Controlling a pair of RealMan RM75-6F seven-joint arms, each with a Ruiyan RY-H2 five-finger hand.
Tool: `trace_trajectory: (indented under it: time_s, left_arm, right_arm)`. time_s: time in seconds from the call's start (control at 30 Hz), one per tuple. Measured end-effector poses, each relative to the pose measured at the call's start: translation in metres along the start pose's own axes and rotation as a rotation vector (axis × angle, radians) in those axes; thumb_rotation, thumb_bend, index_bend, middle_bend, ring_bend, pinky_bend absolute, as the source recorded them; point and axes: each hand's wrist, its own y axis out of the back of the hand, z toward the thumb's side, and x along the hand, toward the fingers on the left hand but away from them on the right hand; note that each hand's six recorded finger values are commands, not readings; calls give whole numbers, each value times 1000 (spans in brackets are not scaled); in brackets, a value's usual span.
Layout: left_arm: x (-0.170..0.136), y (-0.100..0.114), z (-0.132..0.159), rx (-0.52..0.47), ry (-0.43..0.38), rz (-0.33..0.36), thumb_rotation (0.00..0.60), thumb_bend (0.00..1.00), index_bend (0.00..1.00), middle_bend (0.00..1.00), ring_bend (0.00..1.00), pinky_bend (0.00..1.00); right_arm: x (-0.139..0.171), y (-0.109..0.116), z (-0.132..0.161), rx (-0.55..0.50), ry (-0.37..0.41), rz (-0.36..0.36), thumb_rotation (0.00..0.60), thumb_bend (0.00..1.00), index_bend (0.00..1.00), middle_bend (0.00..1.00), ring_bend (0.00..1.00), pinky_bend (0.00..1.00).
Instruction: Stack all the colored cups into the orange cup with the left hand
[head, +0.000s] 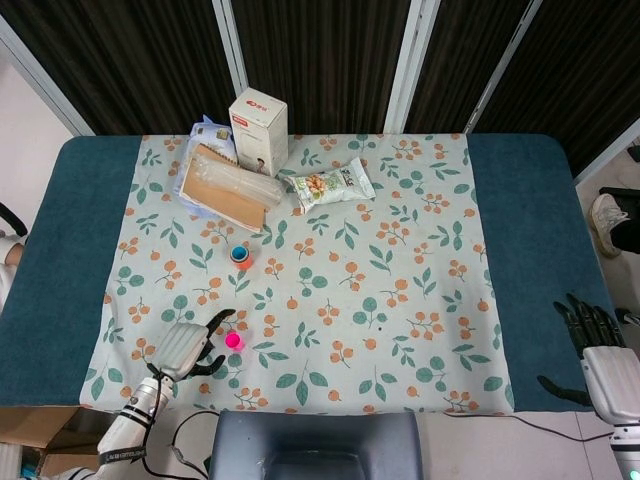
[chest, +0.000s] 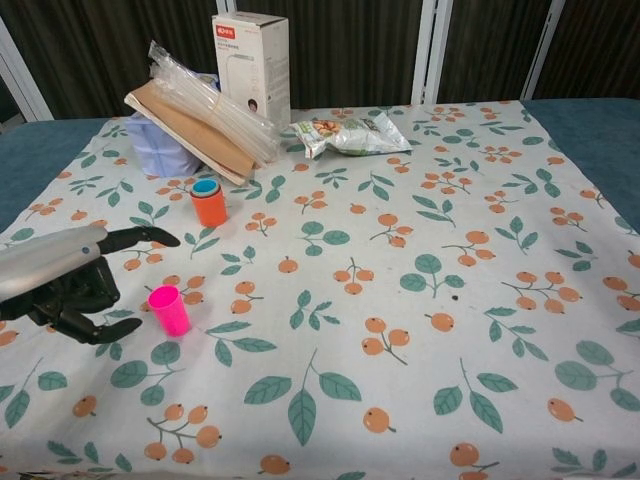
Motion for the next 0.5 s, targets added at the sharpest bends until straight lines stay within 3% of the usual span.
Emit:
trace_trajectory:
  time_s: [0.23, 0.5]
  left_arm:
    - [7, -14, 6, -9, -7, -1, 600, 338, 226, 1000, 1000, 1000]
    - [12, -15, 4, 2, 4, 17, 600, 341, 320, 1000, 1000, 1000]
  right_arm:
    - [0, 0, 0, 0, 2, 0, 600, 196, 0, 0, 0, 0]
    - [1, 1, 0, -2, 2, -3, 600, 196, 0, 0, 0, 0]
